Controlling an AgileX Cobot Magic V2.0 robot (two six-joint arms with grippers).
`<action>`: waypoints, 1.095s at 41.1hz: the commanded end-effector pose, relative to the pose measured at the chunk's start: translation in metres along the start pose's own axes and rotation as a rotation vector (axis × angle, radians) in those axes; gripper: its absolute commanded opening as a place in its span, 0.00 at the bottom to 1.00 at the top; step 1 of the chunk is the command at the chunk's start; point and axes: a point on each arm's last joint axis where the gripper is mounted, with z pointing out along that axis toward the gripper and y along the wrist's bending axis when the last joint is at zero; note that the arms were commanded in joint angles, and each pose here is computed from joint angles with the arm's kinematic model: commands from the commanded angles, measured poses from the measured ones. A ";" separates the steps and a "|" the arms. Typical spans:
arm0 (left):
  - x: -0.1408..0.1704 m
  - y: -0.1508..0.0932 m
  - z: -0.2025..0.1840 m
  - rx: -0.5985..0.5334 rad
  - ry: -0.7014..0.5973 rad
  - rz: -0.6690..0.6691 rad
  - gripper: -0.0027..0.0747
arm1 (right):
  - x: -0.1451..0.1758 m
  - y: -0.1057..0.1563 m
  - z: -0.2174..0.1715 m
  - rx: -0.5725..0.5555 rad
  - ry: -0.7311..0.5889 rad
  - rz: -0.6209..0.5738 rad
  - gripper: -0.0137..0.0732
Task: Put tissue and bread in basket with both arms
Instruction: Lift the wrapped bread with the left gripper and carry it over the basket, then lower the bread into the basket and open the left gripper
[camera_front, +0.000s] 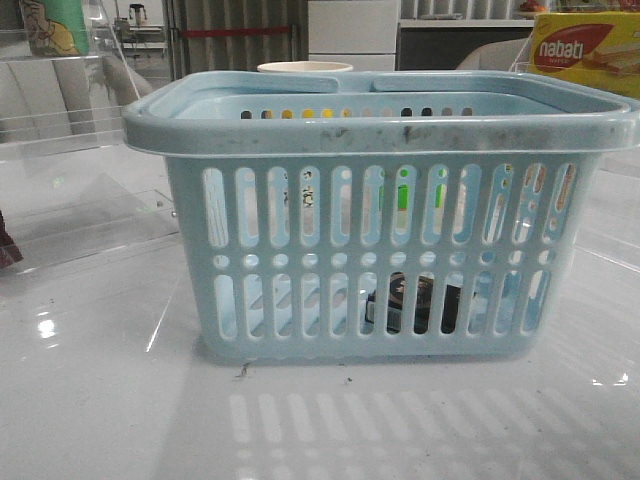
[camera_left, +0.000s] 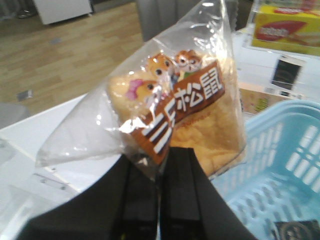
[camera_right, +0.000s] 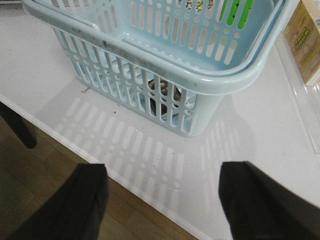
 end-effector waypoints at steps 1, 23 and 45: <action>-0.019 -0.023 -0.011 0.065 -0.091 0.026 0.15 | -0.012 -0.001 -0.004 0.013 -0.087 -0.008 0.81; 0.032 -0.080 0.100 0.248 0.191 0.070 0.15 | -0.012 -0.001 -0.004 0.013 -0.087 -0.008 0.81; 0.067 -0.088 0.146 0.270 0.327 0.053 0.51 | -0.012 -0.001 -0.004 0.013 -0.087 -0.008 0.81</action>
